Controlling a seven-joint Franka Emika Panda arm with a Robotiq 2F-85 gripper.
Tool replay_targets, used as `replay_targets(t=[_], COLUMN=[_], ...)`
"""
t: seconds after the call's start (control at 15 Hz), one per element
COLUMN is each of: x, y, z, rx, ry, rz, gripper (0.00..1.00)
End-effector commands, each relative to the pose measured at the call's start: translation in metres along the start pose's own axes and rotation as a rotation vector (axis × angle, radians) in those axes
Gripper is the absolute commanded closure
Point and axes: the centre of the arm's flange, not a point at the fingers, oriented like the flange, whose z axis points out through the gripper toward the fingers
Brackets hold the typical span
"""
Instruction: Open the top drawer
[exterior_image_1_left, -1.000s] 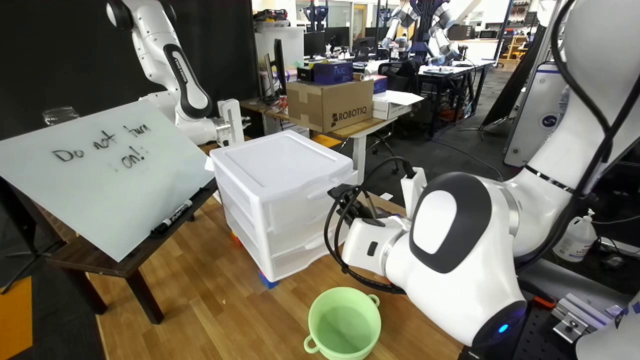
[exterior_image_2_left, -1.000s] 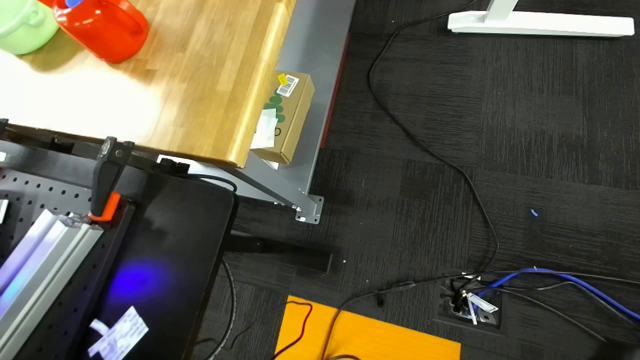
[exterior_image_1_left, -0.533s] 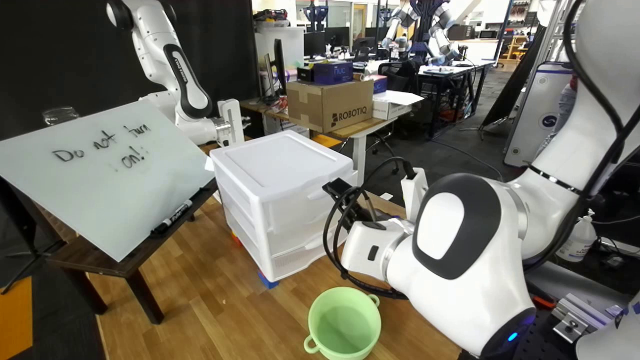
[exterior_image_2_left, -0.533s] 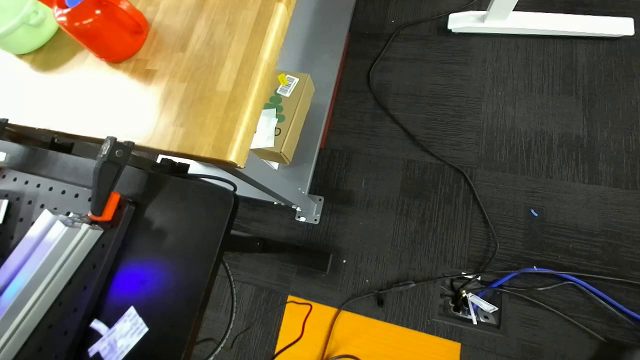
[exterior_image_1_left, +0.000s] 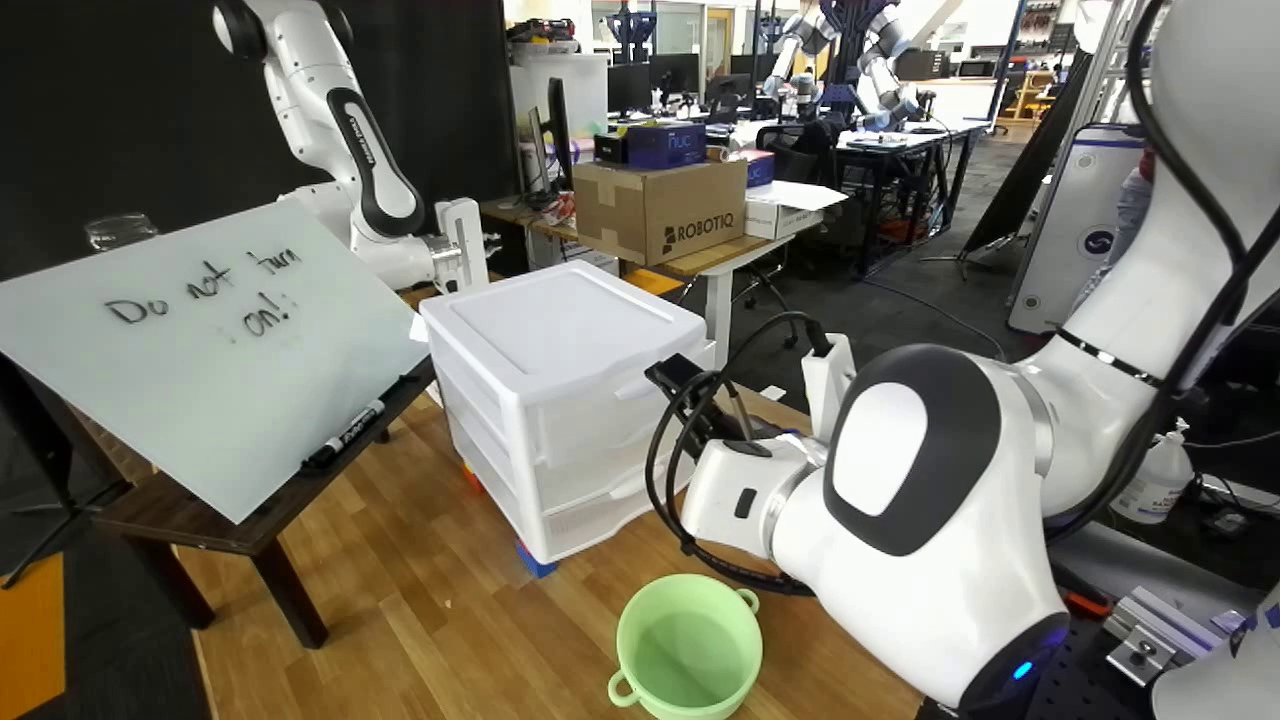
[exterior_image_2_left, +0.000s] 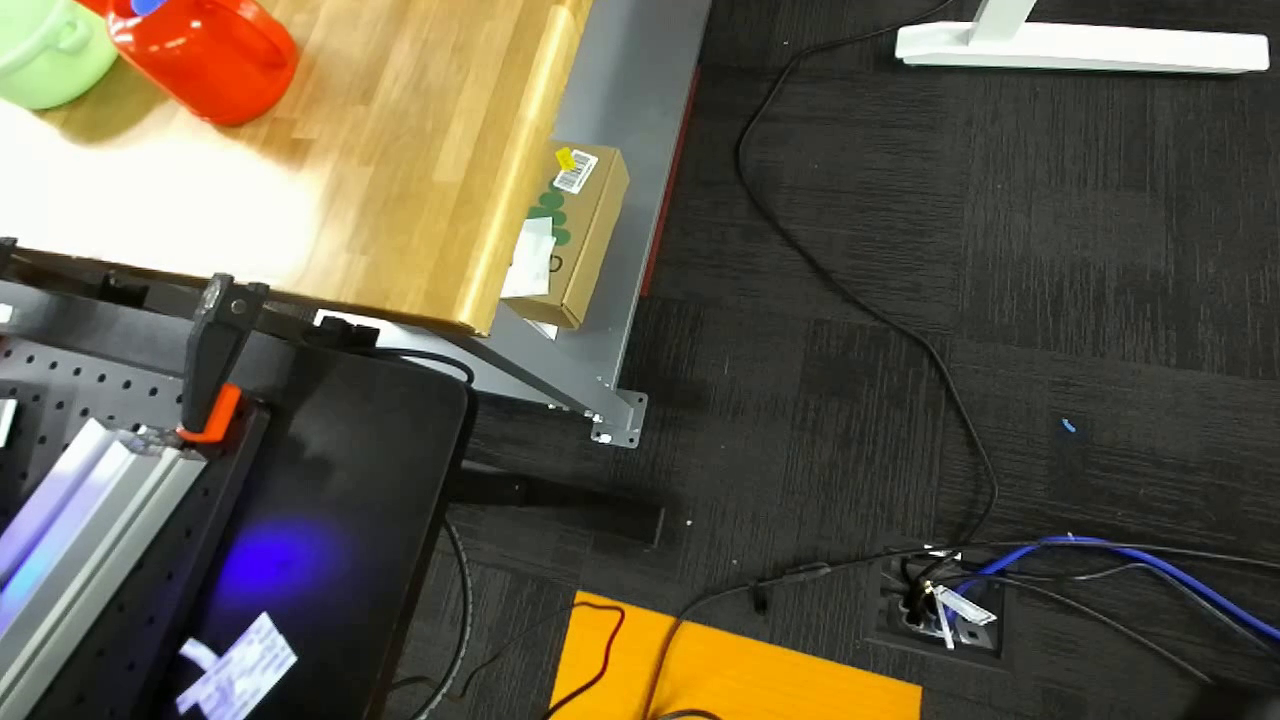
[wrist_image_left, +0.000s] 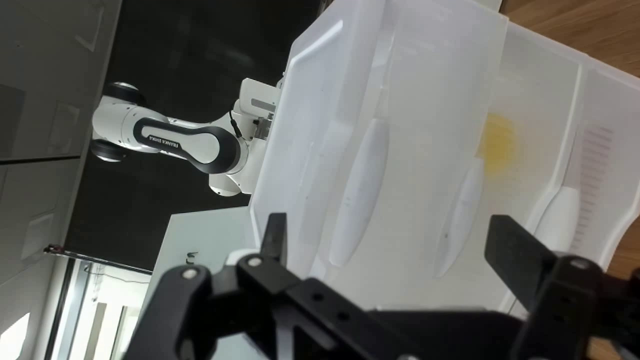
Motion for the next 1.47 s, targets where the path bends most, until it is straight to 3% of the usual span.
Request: replay_targets(t=[0.0,0.67,0.8,1.4], x=[-0.004,-0.006,-0.007,-0.003], y=[0.01,0.006,0.005,0.009], z=[0.004,0.013,0.014,0.016], rx=[-0.013,0.009,0.012,0.016], ry=[0.006,-0.009,-0.009,0.003], rz=[-0.004,0.025,0.024,0.027], gripper=[0.0,0.0,0.26,0.89])
